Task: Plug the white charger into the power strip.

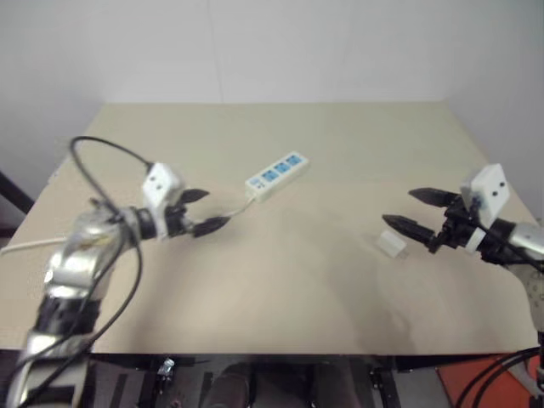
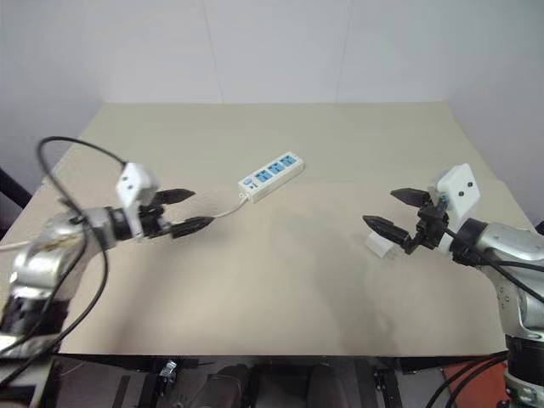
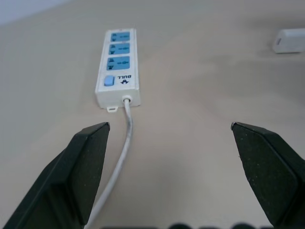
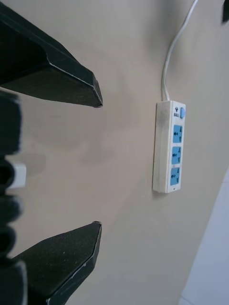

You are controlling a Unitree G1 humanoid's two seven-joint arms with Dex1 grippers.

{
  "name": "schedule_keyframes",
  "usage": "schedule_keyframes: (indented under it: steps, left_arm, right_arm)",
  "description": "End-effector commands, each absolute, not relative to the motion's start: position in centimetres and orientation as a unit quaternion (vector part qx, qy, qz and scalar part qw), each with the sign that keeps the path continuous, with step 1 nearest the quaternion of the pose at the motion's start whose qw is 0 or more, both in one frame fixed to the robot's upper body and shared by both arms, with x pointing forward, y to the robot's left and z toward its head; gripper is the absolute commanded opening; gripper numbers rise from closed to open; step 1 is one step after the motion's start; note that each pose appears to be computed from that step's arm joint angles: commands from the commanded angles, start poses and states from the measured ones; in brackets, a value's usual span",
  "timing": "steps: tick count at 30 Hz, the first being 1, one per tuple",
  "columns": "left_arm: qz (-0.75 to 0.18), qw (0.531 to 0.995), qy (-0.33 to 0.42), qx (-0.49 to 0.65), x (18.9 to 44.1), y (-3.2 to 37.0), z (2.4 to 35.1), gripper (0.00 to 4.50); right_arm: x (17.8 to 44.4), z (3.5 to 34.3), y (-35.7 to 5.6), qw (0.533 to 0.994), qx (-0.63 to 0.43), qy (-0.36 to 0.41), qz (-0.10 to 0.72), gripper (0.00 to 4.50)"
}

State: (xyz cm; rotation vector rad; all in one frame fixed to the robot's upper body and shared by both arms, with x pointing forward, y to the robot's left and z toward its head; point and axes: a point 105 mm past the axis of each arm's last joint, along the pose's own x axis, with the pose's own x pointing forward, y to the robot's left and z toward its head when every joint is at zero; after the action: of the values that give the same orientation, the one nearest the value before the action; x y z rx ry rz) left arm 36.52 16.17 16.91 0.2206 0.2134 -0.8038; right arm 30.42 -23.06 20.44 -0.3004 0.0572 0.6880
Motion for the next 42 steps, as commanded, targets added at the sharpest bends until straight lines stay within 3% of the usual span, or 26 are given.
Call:
schedule_keyframes:
  steps: [1,7,8,11,22,28,31,37,41,42]
  left_arm:
    - [-0.315,0.925,0.177,0.123,39.9,16.3,14.6,4.45]
    - [-0.292,0.925,0.214,0.120,43.1,15.0,12.7,4.45]
    - [-0.284,0.925,0.223,0.119,43.5,14.8,12.3,4.28]
    - [-0.275,0.924,0.232,0.130,44.3,14.4,11.6,3.55]
    - [-0.297,0.916,0.238,0.123,44.6,12.9,11.1,0.05]
    - [-0.373,0.891,0.217,0.139,43.2,12.1,11.2,0.02]
    - [-0.454,0.851,0.200,0.172,40.2,12.0,11.2,0.02]
    - [-0.525,0.802,0.206,0.199,33.0,13.3,10.5,0.02]
    - [-0.517,0.806,0.212,0.198,31.1,14.2,10.4,0.02]
    - [-0.509,0.810,0.213,0.200,31.0,14.5,10.4,0.59]
  right_arm:
    - [30.1,22.1,-22.4,0.926,-0.160,-0.004,0.342,4.50]
    - [29.7,22.2,-22.4,0.927,-0.160,-0.008,0.340,4.50]
    - [29.7,22.2,-22.5,0.927,-0.159,-0.009,0.339,4.50]
    - [29.4,22.3,-22.4,0.927,-0.156,-0.011,0.340,4.50]
    - [29.2,22.3,-22.4,0.929,-0.152,-0.012,0.337,4.50]
    - [29.2,22.2,-22.5,0.928,-0.152,-0.010,0.339,4.50]
    - [29.0,22.1,-22.5,0.928,-0.151,-0.008,0.341,4.50]
    - [28.7,21.6,-22.5,0.927,-0.148,-0.001,0.345,4.50]
    - [28.8,21.5,-22.3,0.925,-0.147,0.002,0.350,4.50]
    - [28.8,21.5,-22.3,0.925,-0.147,0.003,0.350,4.50]
